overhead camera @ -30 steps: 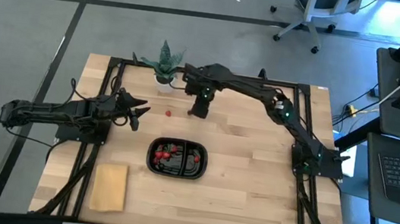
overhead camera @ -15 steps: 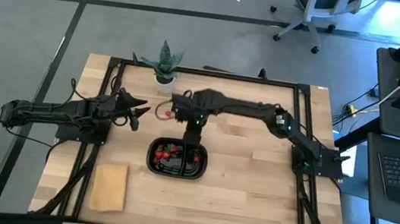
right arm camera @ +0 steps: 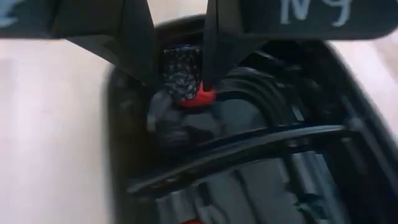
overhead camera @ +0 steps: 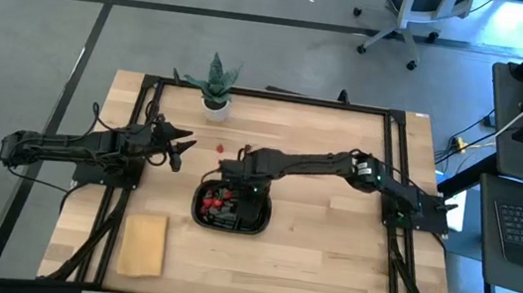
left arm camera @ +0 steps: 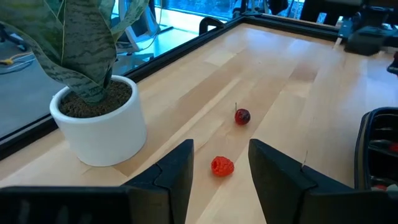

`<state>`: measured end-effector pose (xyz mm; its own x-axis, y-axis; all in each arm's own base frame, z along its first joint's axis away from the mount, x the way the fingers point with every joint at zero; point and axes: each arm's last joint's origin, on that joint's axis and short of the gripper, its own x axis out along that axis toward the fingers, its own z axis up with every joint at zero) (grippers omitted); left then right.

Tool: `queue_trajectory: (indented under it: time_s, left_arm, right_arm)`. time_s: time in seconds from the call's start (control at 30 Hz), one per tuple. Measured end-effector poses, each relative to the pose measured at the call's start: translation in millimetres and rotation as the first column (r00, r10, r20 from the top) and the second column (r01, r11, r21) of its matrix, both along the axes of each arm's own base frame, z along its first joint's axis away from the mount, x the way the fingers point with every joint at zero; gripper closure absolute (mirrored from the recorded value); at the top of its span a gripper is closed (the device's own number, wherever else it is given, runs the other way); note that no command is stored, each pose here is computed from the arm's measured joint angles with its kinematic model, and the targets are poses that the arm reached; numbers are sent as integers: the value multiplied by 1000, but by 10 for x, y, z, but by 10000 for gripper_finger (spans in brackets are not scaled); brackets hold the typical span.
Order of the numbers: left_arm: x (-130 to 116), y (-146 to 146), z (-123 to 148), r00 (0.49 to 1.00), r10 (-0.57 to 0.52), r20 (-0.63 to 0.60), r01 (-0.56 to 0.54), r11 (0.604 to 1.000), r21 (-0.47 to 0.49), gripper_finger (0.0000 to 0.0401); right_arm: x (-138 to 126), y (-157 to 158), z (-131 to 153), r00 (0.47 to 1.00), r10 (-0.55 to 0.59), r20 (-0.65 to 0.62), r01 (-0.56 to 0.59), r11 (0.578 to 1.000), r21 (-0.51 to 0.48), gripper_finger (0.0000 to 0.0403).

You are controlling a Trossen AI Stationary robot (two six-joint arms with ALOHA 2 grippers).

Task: Pick and placing Produce into tupperware
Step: Put the blackberry into the black bin

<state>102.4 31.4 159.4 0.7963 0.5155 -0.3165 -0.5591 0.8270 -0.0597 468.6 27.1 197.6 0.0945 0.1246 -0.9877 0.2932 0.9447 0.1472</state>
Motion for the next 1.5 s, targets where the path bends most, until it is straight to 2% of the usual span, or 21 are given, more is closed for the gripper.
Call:
queue_trajectory:
  time_s: [0.27, 0.43, 0.73, 1.5]
  left_arm:
    - [0, -1, -2, 1000, -14, -22, 14, 999, 29, 254]
    - [0, -1, -3, 1000, -16, -22, 16, 999, 29, 254]
    - [0, -1, -3, 1000, -16, -23, 17, 999, 28, 254]
    - [0, -2, -3, 1000, -16, -21, 16, 1000, 25, 254]
  right_arm:
    - [62, -4, -24, 998, -14, 62, 13, 1000, 15, 299]
    - [61, -5, -31, 998, -21, 63, 21, 1000, 0, 298]
    - [31, 45, -230, 999, -20, 42, 20, 1000, 4, 294]
    - [38, 52, -236, 999, -11, 50, 10, 1000, 18, 285]
